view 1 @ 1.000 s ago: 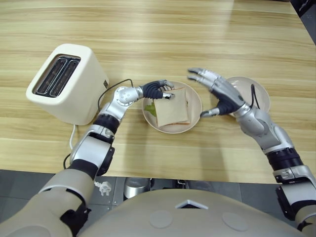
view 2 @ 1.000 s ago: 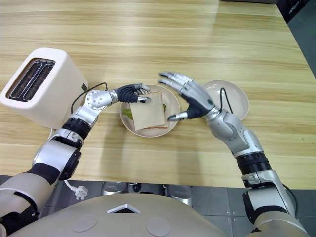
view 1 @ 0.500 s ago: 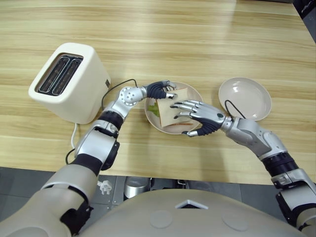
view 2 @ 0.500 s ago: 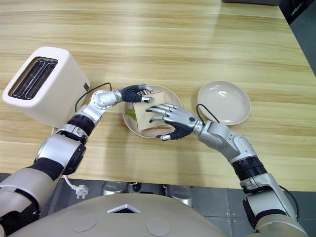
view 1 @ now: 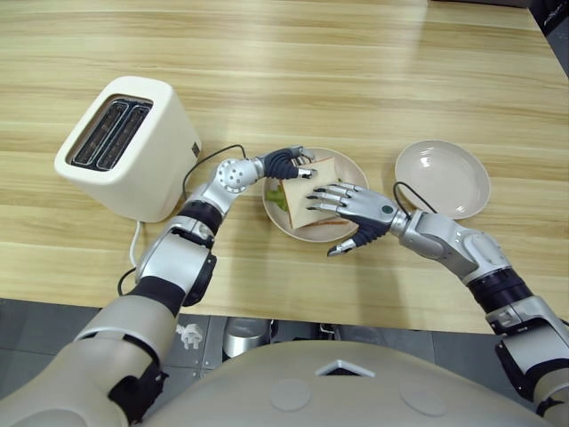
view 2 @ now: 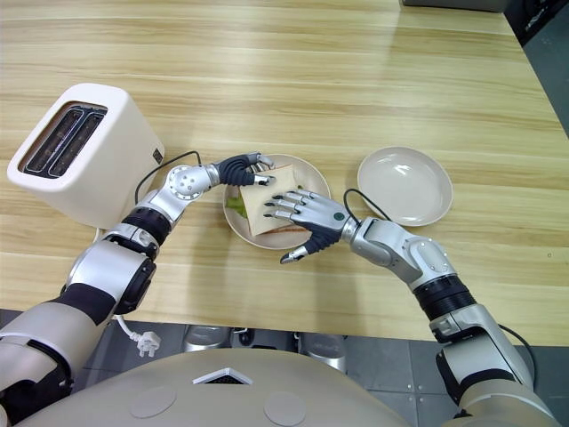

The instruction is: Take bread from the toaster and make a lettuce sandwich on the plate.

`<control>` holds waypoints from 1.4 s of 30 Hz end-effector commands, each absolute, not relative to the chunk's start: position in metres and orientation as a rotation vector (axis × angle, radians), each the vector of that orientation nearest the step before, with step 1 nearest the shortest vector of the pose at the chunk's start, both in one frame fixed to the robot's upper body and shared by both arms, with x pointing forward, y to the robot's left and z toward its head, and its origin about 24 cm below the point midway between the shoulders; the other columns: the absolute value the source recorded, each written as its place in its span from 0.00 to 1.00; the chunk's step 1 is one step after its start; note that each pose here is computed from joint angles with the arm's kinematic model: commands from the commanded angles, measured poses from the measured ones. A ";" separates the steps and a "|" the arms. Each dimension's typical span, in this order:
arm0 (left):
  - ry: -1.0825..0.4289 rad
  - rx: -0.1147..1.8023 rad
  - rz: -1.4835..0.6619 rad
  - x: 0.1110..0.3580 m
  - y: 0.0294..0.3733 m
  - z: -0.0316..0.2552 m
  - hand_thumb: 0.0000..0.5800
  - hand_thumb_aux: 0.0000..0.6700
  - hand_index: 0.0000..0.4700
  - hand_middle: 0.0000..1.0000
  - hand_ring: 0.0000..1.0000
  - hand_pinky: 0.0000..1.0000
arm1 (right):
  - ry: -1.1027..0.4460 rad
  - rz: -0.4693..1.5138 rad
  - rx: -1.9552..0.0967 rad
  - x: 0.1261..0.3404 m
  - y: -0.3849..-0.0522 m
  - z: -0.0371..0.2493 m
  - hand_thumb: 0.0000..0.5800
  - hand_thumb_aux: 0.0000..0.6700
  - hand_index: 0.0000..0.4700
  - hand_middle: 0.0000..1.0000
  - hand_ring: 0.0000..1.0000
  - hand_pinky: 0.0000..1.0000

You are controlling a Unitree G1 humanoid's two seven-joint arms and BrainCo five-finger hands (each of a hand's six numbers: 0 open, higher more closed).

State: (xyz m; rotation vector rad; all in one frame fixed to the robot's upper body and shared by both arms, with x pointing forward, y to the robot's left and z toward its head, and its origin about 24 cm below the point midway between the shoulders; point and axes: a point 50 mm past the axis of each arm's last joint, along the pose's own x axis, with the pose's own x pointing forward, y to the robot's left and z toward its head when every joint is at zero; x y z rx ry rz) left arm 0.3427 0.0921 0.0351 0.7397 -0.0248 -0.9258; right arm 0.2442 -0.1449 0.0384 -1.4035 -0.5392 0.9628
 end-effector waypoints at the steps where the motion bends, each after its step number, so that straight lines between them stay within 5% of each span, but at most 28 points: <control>1: -0.102 0.814 -0.816 0.352 0.093 0.048 0.00 0.00 0.00 0.00 0.00 0.00 | -0.339 1.035 -1.473 0.241 -0.161 0.012 0.08 0.04 0.04 0.00 0.00 0.00; 10: -0.292 0.842 -0.500 0.368 0.114 0.078 0.00 0.00 0.00 0.00 0.00 0.00 | -0.317 1.051 -1.468 0.241 -0.160 0.007 0.17 0.09 0.08 0.00 0.00 0.00; 17: -0.313 0.853 -0.463 0.363 0.127 0.074 0.00 0.00 0.00 0.00 0.00 0.00 | -0.350 1.019 -1.440 0.243 -0.155 0.010 0.21 0.11 0.11 0.00 0.00 0.00; 20: -0.301 0.868 -0.504 0.354 0.132 0.066 0.00 0.00 0.00 0.00 0.00 0.00 | -0.432 0.926 -1.395 0.248 -0.150 0.024 0.26 0.14 0.14 0.00 0.00 0.00; 21: -0.293 0.863 -0.523 0.350 0.134 0.062 0.00 0.00 0.00 0.00 0.00 0.00 | -0.468 0.878 -1.372 0.250 -0.149 0.030 0.37 0.20 0.20 0.00 0.00 0.00; 22: -0.288 0.860 -0.548 0.344 0.136 0.058 0.26 0.14 0.14 0.00 0.00 0.00 | -0.514 0.818 -1.333 0.253 -0.147 0.039 0.50 0.29 0.28 0.00 0.00 0.00; 23: -0.289 0.855 -0.573 0.337 0.139 0.054 0.78 0.53 0.52 0.00 0.00 0.00 | -0.561 0.765 -1.282 0.255 -0.145 0.050 0.58 0.35 0.35 0.00 0.00 0.00; 24: -0.290 0.844 -0.597 0.329 0.141 0.049 0.88 0.66 0.64 0.00 0.00 0.00 | -0.607 0.718 -1.228 0.255 -0.143 0.060 0.75 0.50 0.49 0.16 0.16 0.16; 25: -0.293 0.836 -0.616 0.321 0.143 0.047 0.88 0.66 0.64 0.00 0.00 0.00 | -0.645 0.683 -1.185 0.255 -0.142 0.067 0.75 0.50 0.49 0.16 0.16 0.16; 26: -0.304 0.828 -0.627 0.315 0.145 0.046 1.00 1.00 0.98 0.71 0.71 0.71 | -0.670 0.657 -1.151 0.254 -0.142 0.073 0.84 0.60 0.59 0.68 0.68 0.68; 27: -0.319 0.819 -0.631 0.309 0.147 0.047 1.00 1.00 0.98 1.00 1.00 1.00 | -0.688 0.639 -1.122 0.254 -0.142 0.078 0.93 0.73 0.72 1.00 1.00 1.00; 28: -0.331 0.807 -0.636 0.303 0.148 0.047 1.00 1.00 0.98 1.00 1.00 1.00 | -0.700 0.627 -1.101 0.253 -0.142 0.081 0.93 0.73 0.72 1.00 1.00 1.00; 30: -0.362 0.784 -0.648 0.290 0.151 0.050 1.00 1.00 0.98 1.00 1.00 1.00 | -0.716 0.610 -1.063 0.252 -0.142 0.087 1.00 1.00 0.98 1.00 1.00 1.00; 36: -0.414 0.661 -0.801 0.238 0.154 0.058 1.00 1.00 0.98 1.00 1.00 1.00 | -0.674 0.714 -0.970 0.240 -0.142 0.087 1.00 1.00 0.98 1.00 1.00 1.00; 42: -0.383 0.622 -0.980 0.204 0.149 0.063 1.00 1.00 0.98 1.00 1.00 1.00 | -0.463 1.060 -0.988 0.210 -0.134 0.048 1.00 1.00 0.98 1.00 1.00 1.00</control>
